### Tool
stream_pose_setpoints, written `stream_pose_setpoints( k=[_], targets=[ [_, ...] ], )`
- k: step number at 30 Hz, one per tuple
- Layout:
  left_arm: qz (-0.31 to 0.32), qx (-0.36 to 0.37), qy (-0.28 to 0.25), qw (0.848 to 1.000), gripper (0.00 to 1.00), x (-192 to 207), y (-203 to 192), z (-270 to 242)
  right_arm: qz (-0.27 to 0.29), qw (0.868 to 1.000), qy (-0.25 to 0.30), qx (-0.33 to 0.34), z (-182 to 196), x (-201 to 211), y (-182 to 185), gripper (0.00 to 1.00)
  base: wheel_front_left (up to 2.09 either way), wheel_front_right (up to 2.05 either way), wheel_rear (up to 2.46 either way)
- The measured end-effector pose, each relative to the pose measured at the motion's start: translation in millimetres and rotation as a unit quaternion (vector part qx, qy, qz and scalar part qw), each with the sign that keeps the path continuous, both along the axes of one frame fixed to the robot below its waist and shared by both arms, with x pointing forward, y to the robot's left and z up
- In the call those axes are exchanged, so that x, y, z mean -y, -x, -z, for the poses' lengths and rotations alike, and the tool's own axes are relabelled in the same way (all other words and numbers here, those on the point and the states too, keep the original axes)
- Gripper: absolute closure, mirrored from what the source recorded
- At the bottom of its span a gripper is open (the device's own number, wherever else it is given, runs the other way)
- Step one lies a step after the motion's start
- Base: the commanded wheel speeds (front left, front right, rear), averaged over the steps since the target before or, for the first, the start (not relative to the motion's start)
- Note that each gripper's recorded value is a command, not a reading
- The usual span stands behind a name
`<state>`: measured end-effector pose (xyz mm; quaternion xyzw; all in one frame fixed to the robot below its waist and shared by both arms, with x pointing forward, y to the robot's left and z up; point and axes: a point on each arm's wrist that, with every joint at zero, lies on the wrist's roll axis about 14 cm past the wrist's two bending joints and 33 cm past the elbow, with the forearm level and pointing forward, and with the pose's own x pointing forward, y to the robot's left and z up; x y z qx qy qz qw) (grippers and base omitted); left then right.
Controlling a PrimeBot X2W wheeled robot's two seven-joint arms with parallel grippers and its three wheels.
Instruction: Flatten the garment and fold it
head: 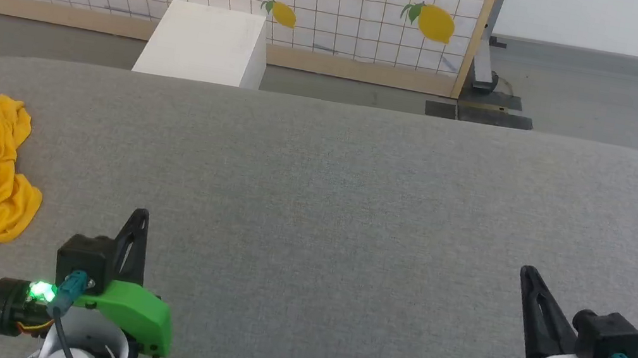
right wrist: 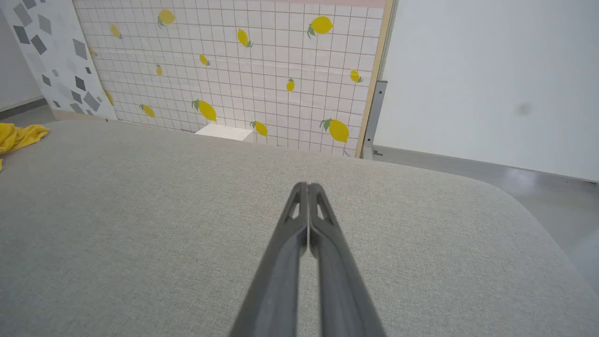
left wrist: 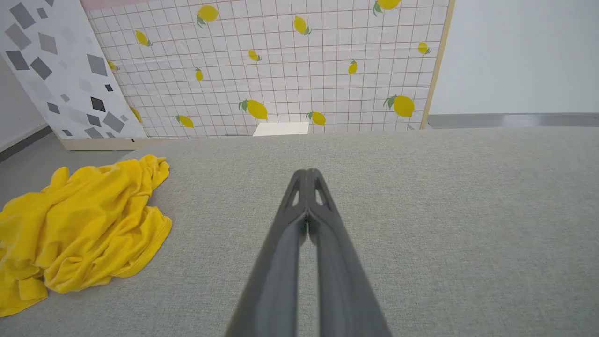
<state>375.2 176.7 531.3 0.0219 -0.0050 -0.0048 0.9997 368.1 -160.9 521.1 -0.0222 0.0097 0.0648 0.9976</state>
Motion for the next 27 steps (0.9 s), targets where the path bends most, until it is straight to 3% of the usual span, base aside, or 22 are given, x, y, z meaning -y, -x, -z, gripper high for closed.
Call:
stream_pose_setpoints(
  k=[21, 22, 27],
  targets=[
    [0.0, 0.0, 0.0, 1.0, 1.0, 0.1, 0.0, 0.0, 0.0, 1.0, 0.0, 0.0, 0.0, 0.0, 0.0, 1.0, 0.0, 0.0, 0.0],
    [0.0, 0.0, 0.0, 1.0, 0.0, 0.3, 0.0, 0.0, 0.0, 1.0, 0.0, 0.0, 0.1, 0.2, 0.1, 0.0, 0.0, 0.0, 0.0],
    [0.002, 0.0, 0.001, 1.0, 0.0, 1.7, 0.0, 0.2, 0.001, 1.0, 0.0, -0.001, 0.4, 0.5, 0.1, 0.0, 0.0, 0.0, 0.0]
  ],
)
